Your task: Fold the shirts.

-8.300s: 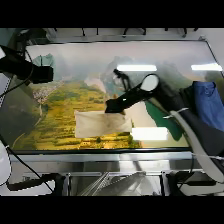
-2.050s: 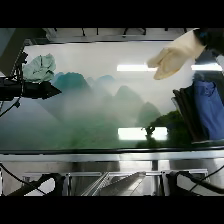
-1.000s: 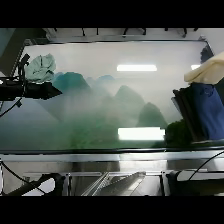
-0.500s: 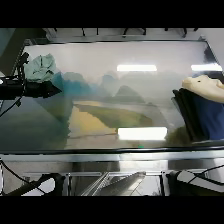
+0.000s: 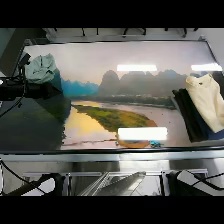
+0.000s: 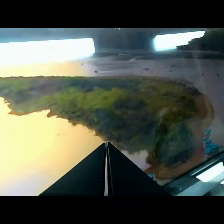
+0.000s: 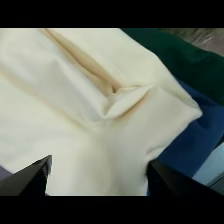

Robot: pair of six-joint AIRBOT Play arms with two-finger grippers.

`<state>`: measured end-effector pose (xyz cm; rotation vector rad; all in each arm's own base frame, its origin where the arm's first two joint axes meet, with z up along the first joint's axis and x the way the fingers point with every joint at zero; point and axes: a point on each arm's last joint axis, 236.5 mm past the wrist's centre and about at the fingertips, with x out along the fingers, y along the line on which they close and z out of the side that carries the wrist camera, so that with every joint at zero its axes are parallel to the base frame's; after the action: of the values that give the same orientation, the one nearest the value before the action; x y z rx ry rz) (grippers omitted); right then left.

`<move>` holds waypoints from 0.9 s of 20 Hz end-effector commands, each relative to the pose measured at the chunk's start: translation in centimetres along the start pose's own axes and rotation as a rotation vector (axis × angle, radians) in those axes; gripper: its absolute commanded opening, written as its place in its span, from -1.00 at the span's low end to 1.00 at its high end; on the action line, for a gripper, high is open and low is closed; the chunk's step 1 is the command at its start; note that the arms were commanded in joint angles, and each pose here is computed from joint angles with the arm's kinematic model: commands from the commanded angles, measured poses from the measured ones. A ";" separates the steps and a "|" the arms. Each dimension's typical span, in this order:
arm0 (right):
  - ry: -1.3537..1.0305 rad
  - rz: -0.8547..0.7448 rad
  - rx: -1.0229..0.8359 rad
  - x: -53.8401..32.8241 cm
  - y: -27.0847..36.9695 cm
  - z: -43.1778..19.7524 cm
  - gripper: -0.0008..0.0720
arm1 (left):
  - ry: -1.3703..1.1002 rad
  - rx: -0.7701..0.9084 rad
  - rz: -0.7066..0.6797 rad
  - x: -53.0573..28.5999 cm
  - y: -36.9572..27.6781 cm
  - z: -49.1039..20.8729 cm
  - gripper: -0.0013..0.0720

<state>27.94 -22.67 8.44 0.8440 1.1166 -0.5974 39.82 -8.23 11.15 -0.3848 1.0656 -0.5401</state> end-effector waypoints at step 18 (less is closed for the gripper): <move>-0.040 0.763 -0.608 -11.8 30.7 -20.5 0.12 | -0.004 -0.040 -0.004 0.0 -0.1 0.1 -0.92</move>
<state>34.73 -1.37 23.14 0.7431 0.7753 0.0388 40.64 -8.06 11.43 -0.4203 1.0417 -0.5086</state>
